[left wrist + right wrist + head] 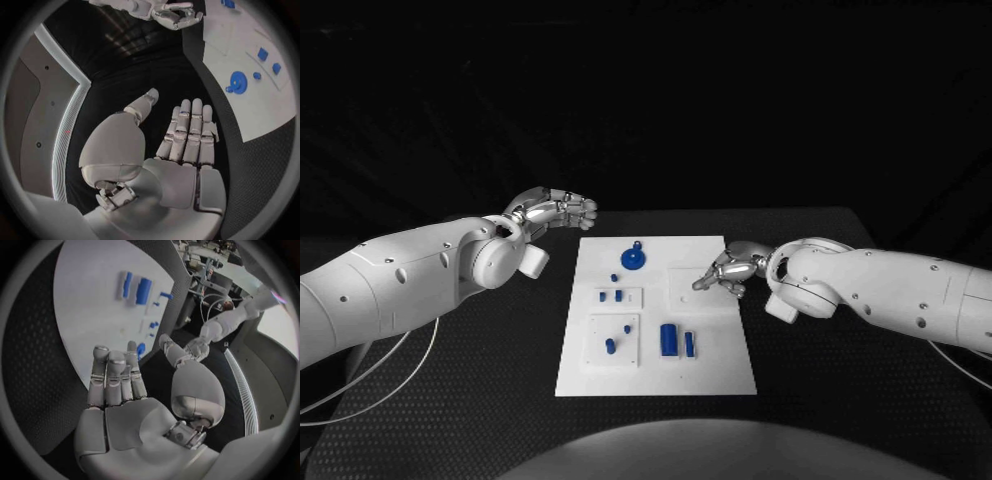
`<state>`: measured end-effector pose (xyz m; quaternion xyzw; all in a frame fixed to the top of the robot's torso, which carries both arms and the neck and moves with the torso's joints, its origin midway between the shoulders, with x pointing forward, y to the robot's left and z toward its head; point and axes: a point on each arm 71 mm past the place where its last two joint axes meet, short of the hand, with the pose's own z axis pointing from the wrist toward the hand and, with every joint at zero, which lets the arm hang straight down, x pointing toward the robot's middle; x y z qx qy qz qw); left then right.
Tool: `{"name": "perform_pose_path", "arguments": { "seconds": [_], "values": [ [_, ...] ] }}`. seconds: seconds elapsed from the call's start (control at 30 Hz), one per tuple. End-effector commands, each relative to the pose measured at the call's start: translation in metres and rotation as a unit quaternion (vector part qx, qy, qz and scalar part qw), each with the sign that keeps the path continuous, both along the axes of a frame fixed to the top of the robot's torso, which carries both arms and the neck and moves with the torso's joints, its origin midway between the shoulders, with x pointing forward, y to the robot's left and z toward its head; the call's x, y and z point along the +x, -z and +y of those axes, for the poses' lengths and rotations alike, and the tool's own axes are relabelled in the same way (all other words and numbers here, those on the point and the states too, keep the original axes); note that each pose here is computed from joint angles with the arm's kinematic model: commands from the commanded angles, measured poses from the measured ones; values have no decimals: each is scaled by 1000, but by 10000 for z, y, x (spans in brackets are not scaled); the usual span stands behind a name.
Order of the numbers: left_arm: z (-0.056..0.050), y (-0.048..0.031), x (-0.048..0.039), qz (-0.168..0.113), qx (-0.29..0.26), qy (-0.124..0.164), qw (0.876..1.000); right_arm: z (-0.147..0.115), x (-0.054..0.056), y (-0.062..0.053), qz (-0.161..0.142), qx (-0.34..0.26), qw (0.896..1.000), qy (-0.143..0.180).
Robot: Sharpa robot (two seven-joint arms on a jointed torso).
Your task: Assemble the parts on the task board
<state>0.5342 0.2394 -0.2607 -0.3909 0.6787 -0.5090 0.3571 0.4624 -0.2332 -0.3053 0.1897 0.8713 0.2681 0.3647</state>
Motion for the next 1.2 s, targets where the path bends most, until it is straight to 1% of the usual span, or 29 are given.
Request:
{"name": "perform_pose_path", "arguments": {
  "seconds": [0.03,0.07,0.13,0.2,0.3,0.33,0.37,0.47,0.5,0.6,0.67,0.73,0.77,0.9,1.07,1.2],
  "values": [
    [57,-98,83,-12,-20,-15,1000,-64,278,-220,-41,153,986,48],
    [85,-134,119,-17,-20,-19,999,-127,402,-293,-54,168,982,62],
    [124,-177,167,-24,-20,-27,999,-223,562,-389,-71,185,977,84],
    [171,-202,216,-28,-23,-37,999,-316,713,-459,-92,198,970,103],
    [228,-214,271,-30,-31,-54,998,-375,903,-522,-106,233,957,133],
    [234,-215,278,-30,-32,-56,997,-382,927,-530,-107,239,955,139],
    [246,-220,298,-33,-35,-61,997,-413,982,-547,-109,258,947,155],
    [263,-225,315,-34,-42,-67,996,-408,1040,-575,-110,280,940,162],
    [277,-228,328,-35,-48,-70,996,-391,1076,-594,-114,289,936,164],
    [281,-231,342,-39,-48,-71,996,-367,1103,-588,-118,303,930,171],
    [277,-230,341,-39,-49,-70,996,-352,1106,-566,-115,308,928,173],
    [250,-220,348,-38,-51,-68,996,-337,1101,-534,-113,310,928,172],
    [300,-201,340,-32,-27,-74,996,-356,1104,-529,-113,272,939,178],
    [279,-194,322,-33,-29,-77,996,-335,1088,-531,-117,277,937,180],
    [185,-168,232,-41,-37,-91,994,-238,1008,-543,-131,296,927,188],
    [71,-152,114,-49,-45,-109,992,-124,896,-565,-148,319,915,200]
  ]
}}
